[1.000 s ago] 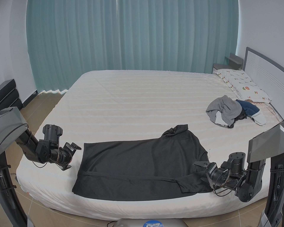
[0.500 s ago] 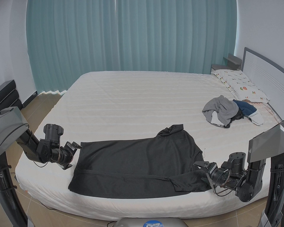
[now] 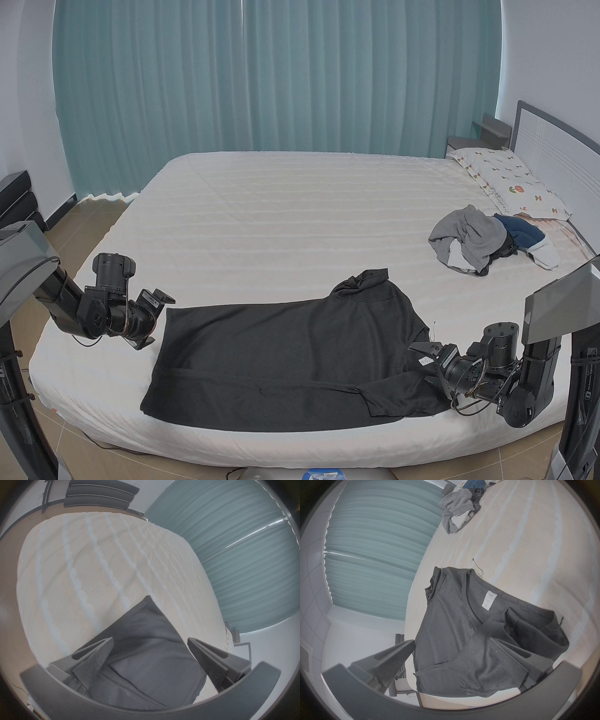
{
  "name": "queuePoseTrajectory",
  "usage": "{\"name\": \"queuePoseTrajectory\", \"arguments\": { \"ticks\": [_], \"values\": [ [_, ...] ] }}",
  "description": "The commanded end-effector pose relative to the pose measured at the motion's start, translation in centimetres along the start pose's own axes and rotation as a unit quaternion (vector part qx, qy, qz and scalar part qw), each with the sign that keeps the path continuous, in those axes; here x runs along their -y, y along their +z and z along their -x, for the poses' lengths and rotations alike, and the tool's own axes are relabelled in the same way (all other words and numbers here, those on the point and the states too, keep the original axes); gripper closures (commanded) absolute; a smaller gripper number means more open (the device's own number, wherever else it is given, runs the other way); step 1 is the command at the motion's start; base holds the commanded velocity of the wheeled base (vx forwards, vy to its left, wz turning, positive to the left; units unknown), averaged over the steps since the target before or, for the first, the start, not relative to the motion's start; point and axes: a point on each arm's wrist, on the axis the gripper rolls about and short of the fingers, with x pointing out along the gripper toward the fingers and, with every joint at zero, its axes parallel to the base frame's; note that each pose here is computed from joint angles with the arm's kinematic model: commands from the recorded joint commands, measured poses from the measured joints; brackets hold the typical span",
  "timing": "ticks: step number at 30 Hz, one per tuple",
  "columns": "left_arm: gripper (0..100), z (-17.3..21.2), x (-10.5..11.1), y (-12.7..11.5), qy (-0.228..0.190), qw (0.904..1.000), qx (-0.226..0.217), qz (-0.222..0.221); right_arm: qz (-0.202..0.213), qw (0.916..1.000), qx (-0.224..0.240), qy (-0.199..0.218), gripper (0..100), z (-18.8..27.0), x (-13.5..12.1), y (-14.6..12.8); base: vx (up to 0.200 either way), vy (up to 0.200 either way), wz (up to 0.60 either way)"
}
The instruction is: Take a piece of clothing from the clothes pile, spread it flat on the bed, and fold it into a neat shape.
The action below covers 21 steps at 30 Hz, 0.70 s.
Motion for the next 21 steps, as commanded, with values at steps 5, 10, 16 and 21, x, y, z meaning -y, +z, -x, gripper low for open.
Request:
{"name": "queuePoseTrajectory", "arguments": {
  "ticks": [5,10,16,21],
  "values": [
    [0,-0.1,1.3,0.7,-0.011,0.9999,0.007,0.002,0.003,1.0000,-0.004,0.000,0,0.0,0.1,-0.3,0.000,0.000,0.00],
    [0,0.2,2.5,1.5,-0.008,1.0000,0.005,-0.001,0.003,1.0000,-0.005,0.000,0,0.0,0.1,-0.3,0.000,0.000,0.00],
    [0,-1.3,1.4,3.2,-0.006,0.9996,0.000,-0.027,0.003,1.0000,-0.005,-0.001,0,0.0,0.1,-0.3,0.000,0.000,0.00],
    [0,-3.5,0.5,3.5,-0.025,0.9964,-0.038,-0.071,0.003,1.0000,-0.006,-0.002,0,-0.1,0.2,-0.3,0.000,0.000,0.00]
  ]
}}
